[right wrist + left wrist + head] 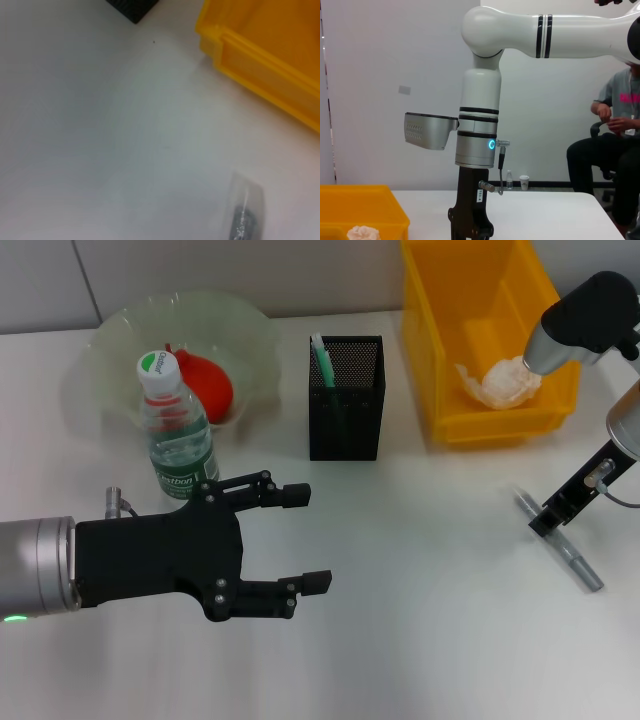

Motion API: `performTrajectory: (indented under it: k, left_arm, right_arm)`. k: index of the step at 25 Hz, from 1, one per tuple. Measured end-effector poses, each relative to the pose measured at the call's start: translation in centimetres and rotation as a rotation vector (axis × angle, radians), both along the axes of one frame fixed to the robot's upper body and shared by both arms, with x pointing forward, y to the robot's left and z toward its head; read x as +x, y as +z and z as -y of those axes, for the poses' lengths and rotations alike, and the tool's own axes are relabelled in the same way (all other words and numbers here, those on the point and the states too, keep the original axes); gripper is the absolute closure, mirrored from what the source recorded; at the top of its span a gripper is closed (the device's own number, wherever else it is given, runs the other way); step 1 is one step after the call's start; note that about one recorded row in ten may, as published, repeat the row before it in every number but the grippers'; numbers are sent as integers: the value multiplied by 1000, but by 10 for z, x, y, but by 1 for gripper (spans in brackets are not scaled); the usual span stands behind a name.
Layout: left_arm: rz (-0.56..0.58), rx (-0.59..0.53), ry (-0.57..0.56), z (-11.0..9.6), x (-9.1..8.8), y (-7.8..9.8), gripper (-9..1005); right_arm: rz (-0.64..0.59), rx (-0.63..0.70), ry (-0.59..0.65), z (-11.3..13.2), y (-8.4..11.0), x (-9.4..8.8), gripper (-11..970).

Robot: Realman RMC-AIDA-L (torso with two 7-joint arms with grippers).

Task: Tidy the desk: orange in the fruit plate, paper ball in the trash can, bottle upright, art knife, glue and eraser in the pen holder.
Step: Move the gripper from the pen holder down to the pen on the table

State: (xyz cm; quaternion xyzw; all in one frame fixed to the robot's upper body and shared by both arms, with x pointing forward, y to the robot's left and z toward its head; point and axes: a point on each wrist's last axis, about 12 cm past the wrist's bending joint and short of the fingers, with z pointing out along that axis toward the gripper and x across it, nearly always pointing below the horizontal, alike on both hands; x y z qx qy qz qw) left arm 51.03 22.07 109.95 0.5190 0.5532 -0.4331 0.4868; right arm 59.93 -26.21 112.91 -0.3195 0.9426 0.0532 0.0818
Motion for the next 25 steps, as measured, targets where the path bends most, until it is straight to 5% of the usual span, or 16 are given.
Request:
performTrajectory:
  k: [25]
  left_arm:
    - [5,1,2,1,2,1,169]
  right_arm:
    - [-4,6,1,-2,-3,1,760]
